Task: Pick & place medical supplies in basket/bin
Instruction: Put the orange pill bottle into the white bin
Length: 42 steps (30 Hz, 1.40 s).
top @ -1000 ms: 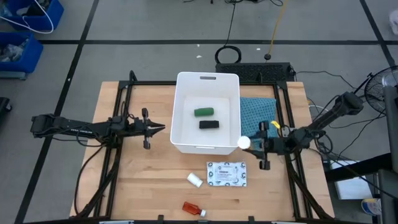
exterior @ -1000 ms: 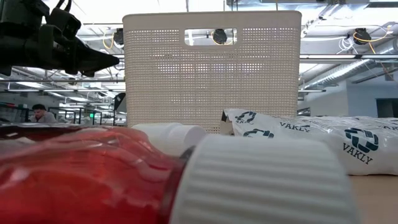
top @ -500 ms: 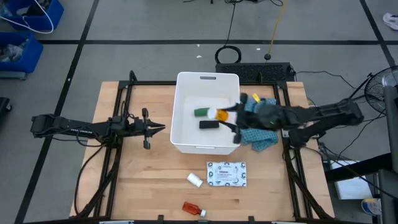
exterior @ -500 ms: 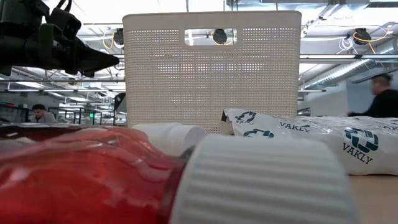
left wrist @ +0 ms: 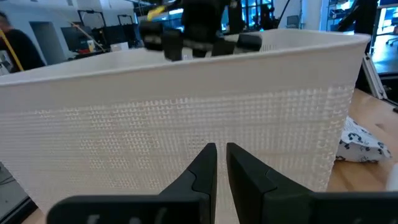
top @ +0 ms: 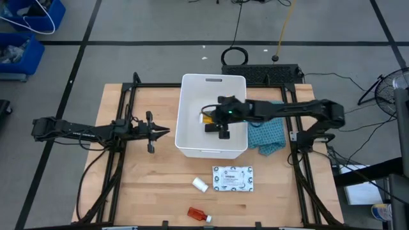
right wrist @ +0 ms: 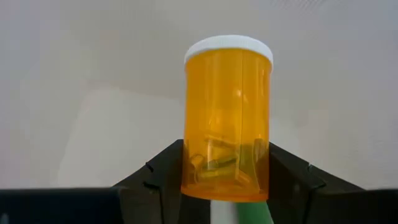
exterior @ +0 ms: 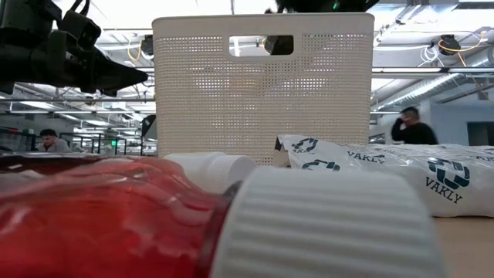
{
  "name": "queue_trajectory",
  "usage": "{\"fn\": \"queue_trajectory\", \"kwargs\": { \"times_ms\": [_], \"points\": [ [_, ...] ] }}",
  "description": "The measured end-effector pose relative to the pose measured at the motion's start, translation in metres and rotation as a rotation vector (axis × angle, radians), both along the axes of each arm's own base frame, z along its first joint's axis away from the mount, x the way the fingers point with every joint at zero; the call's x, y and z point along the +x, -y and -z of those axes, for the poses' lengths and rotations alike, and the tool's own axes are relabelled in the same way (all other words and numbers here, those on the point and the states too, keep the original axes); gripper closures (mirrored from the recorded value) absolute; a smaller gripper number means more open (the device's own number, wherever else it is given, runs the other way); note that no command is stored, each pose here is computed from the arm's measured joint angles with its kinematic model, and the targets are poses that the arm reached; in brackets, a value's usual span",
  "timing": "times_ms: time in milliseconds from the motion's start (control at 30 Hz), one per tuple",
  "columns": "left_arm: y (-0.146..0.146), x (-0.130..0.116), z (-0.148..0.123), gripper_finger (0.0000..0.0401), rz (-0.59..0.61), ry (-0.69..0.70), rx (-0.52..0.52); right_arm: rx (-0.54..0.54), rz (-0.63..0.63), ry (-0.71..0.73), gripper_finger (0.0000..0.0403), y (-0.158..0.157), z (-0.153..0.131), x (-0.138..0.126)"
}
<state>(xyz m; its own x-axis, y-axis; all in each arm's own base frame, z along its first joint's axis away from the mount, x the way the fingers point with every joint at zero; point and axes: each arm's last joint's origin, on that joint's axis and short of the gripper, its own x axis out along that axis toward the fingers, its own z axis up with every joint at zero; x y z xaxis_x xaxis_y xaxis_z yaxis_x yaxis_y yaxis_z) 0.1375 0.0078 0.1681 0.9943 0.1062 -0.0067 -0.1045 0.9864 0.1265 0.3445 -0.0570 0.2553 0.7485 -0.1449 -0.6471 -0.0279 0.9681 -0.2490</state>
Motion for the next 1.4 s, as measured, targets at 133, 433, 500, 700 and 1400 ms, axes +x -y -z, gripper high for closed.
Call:
{"fn": "queue_trajectory", "kwargs": {
  "times_ms": [133, 433, 500, 700, 1400],
  "points": [
    [0.0, 0.0, 0.001, 0.0359, 0.0, -0.012, 0.004, 0.013, -0.037, -0.027, 0.0238, 0.004, 0.021, 0.012],
    [0.0, 0.0, 0.002, 0.0359, -0.013, -0.026, 0.009, -0.035, -0.151, -0.11, 0.0238, 0.004, 0.05, 0.023],
    [-0.001, 0.0, 0.003, 0.0359, -0.017, -0.028, 0.009, -0.044, -0.165, -0.133, 0.0238, 0.005, 0.057, 0.024],
    [-0.001, 0.0, 0.003, 0.0359, -0.017, -0.037, 0.008, -0.075, -0.235, -0.188, 0.0238, 0.004, 0.077, 0.03],
    [-0.001, 0.0, 0.003, 0.0359, -0.018, -0.036, 0.002, 0.038, -0.197, -0.257, 0.0233, 0.003, 0.11, 0.036]
  ]
}}
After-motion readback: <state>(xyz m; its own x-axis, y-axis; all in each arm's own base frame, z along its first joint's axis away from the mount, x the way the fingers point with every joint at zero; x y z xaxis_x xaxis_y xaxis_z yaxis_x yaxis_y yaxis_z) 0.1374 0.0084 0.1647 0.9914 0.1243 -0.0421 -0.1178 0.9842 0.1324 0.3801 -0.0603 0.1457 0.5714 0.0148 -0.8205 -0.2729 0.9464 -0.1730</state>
